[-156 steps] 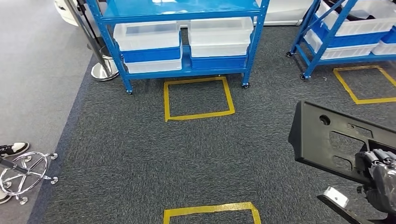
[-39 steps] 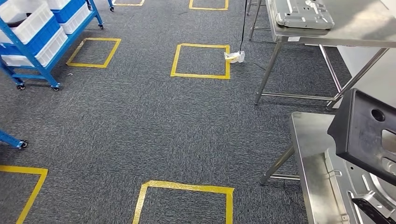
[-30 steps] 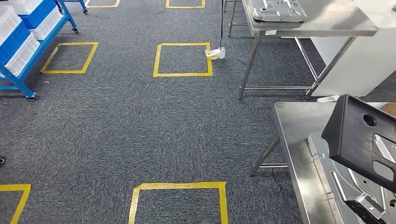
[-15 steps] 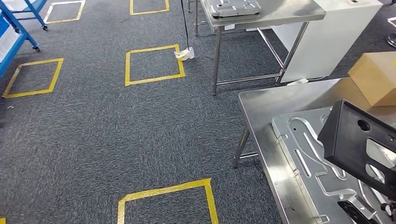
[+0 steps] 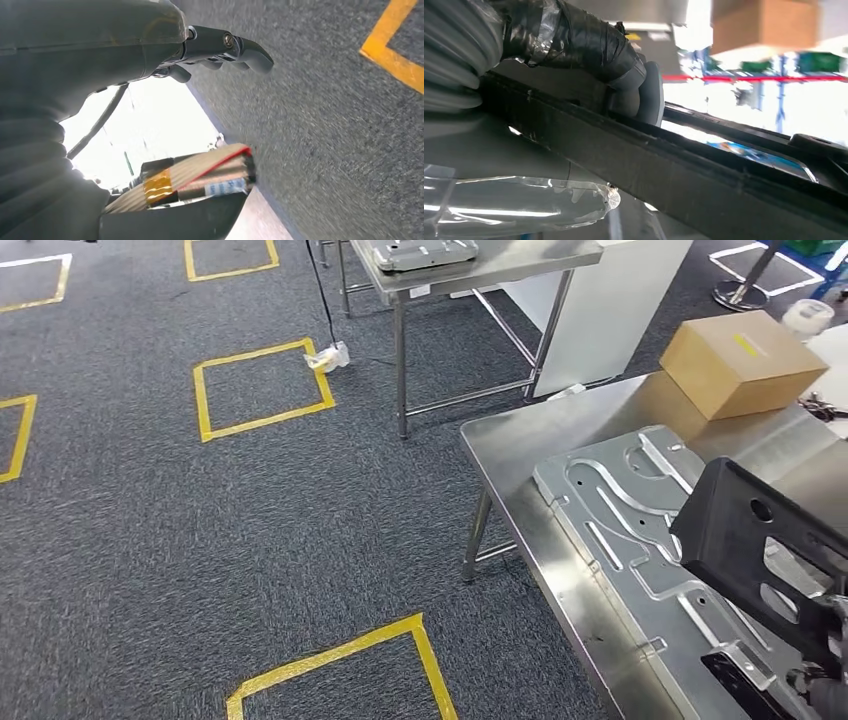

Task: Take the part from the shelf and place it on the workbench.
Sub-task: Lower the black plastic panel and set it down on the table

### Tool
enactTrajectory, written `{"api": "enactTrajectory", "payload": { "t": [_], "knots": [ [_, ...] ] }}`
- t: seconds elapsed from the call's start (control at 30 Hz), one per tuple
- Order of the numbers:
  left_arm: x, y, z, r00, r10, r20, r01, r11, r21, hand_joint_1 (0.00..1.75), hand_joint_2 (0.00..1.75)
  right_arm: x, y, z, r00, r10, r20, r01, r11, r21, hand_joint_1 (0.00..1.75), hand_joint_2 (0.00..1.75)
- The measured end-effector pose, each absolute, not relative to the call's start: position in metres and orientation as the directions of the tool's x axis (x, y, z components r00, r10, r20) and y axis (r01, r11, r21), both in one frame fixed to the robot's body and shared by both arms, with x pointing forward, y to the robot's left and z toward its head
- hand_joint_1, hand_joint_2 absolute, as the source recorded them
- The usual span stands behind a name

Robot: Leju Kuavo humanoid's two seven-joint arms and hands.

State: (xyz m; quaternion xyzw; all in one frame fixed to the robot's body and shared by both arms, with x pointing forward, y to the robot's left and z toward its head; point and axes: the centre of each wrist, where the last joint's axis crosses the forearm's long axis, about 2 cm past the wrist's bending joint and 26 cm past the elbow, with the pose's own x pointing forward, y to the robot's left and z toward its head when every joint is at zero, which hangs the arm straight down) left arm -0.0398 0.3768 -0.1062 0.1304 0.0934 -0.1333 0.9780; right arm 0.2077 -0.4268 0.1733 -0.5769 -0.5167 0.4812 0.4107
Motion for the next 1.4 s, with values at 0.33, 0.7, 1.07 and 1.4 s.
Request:
{"api": "enactTrajectory", "payload": {
  "t": [0.33, 0.7, 1.07, 1.4],
  "knots": [
    [-0.028, 0.376, -0.107, 0.955, -0.255, -0.153, 0.286, 0.928, 0.24, 0.0, 1.75, 0.267, -0.405, 0.149, 0.086, 0.996, 0.034, 0.138, 0.021, -0.99, 1.75, 1.75],
    [-0.019, 0.375, -0.107, 0.96, -0.27, -0.067, 0.278, 0.928, 0.246, 0.0, 1.75, 0.35, -0.409, 0.147, 0.177, 0.98, 0.095, 0.029, 0.091, -0.995, 1.75, 1.75],
    [-0.018, 0.375, -0.107, 0.965, -0.259, -0.051, 0.263, 0.937, 0.23, 0.0, 1.75, 0.373, -0.398, 0.126, 0.182, 0.98, 0.085, -0.107, 0.106, -0.989, 1.75, 1.75],
    [-0.016, 0.372, -0.107, 0.969, -0.245, -0.03, 0.246, 0.947, 0.206, 0.0, 1.75, 0.379, -0.348, 0.104, 0.074, 0.996, 0.039, -0.232, 0.055, -0.971, 0.0, 0.0]
  ]
}}
